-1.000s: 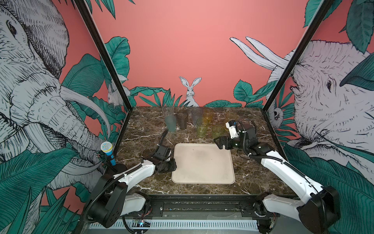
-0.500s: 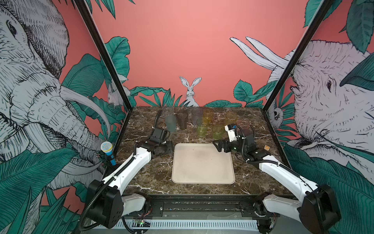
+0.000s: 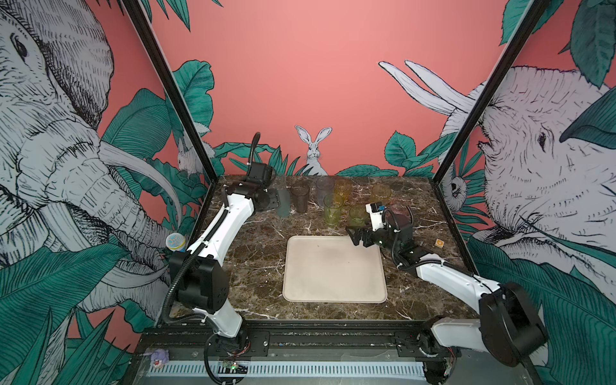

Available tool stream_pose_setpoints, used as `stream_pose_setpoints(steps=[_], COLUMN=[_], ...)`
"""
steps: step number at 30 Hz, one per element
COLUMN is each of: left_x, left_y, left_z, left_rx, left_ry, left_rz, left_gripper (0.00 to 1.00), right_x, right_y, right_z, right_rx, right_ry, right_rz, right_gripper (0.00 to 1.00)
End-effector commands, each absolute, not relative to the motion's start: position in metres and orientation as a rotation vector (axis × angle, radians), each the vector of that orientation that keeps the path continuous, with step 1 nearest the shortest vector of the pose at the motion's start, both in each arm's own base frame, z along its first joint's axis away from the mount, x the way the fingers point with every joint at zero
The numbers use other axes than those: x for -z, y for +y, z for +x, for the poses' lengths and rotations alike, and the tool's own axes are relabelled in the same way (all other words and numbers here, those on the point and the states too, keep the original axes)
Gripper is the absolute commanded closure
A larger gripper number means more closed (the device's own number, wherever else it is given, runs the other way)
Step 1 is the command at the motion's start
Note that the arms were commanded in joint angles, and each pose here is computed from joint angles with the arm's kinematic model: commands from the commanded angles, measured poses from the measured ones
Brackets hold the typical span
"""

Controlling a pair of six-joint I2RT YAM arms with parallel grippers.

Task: Place the glasses into the tray
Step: Pick up the glass from the top-left of the table.

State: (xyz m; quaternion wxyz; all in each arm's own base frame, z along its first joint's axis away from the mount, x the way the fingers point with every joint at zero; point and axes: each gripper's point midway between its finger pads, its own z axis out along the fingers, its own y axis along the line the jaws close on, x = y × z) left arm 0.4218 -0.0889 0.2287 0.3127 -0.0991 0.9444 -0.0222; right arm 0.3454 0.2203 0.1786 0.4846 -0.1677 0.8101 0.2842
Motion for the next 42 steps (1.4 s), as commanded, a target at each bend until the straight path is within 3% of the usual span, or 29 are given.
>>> stream_pose_setpoints(steps=[1, 20, 42], left_x=[-0.247, -0.239, -0.204], left_y=[-0.075, -0.083, -0.075], left_z=[0.426, 0.500, 0.584], left_rx=[-0.038, 0.114, 0.175], left_ry=[2.483, 2.314, 2.328], left_rz=[-0.259, -0.426, -0.492], left_gripper=[0.26, 0.20, 0.22], right_x=[-0.190, -0.178, -0.166], right_y=[0.225, 0.189, 0.195], right_z=[0.351, 0.360, 0.367], right_rx=[-0.695, -0.554, -0.589], right_ry=[1.887, 1.847, 1.911], right_rz=[-0.425, -0.212, -0.177], right_gripper=[0.01, 0.01, 0.01])
